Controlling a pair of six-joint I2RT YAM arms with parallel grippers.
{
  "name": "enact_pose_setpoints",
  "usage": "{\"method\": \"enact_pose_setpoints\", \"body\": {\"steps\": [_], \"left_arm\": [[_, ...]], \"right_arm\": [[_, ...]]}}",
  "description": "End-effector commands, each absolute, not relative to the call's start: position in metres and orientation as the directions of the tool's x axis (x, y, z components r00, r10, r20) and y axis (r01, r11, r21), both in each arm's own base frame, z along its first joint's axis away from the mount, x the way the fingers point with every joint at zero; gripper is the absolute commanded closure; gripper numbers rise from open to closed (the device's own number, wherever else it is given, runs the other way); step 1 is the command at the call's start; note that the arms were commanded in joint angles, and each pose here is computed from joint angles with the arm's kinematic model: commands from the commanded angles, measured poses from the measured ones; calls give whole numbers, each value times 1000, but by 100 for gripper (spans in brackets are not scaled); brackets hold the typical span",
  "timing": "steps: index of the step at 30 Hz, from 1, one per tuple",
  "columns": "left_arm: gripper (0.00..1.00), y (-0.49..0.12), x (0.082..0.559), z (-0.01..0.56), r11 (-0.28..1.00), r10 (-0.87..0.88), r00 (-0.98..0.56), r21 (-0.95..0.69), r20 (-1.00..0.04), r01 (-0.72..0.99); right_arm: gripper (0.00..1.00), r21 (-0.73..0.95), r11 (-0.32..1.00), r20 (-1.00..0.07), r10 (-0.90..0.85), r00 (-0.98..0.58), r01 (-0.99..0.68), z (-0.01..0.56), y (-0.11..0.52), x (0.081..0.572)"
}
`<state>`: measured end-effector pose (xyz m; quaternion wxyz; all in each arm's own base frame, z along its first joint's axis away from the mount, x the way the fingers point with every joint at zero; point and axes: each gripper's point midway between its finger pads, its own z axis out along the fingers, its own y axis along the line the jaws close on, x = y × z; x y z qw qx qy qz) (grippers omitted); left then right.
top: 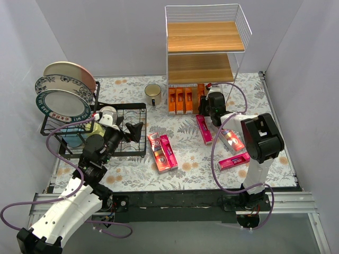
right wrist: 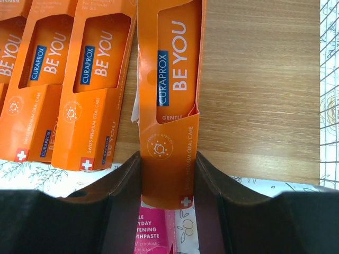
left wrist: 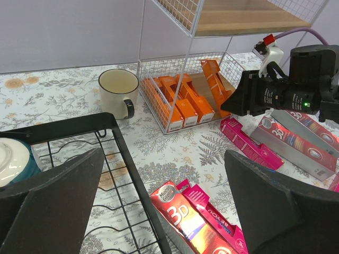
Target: Place and organize the toothpastes onto the shelf
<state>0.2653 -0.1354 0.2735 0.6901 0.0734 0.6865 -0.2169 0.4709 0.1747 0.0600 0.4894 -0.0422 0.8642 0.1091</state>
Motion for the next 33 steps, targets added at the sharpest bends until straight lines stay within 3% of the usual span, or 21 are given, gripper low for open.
{"method": "enact_pose_setpoints", "body": {"steps": [1, 12, 24, 29, 33], "left_arm": [[2, -137, 264, 283, 890, -198, -17, -187, -980, 416], [2, -135, 262, 286, 891, -200, -7, -185, -980, 414], [2, -137, 262, 286, 887, -198, -11, -184, -980, 423], [2, -137, 262, 286, 888, -197, -12, -184, -980, 421], [2, -137, 261, 286, 888, -199, -9, -184, -980, 422]], "right_arm": [[55, 182, 966, -884, 78, -462, -185, 92, 183, 476], [55, 206, 965, -840, 89, -535, -163, 85, 183, 439], [54, 205, 965, -904, 123, -410, -162, 100, 190, 475], [48, 197, 966, -905, 113, -411, -168, 89, 195, 485], [37, 209, 960, -902, 116, -417, -185, 85, 199, 485]]}}
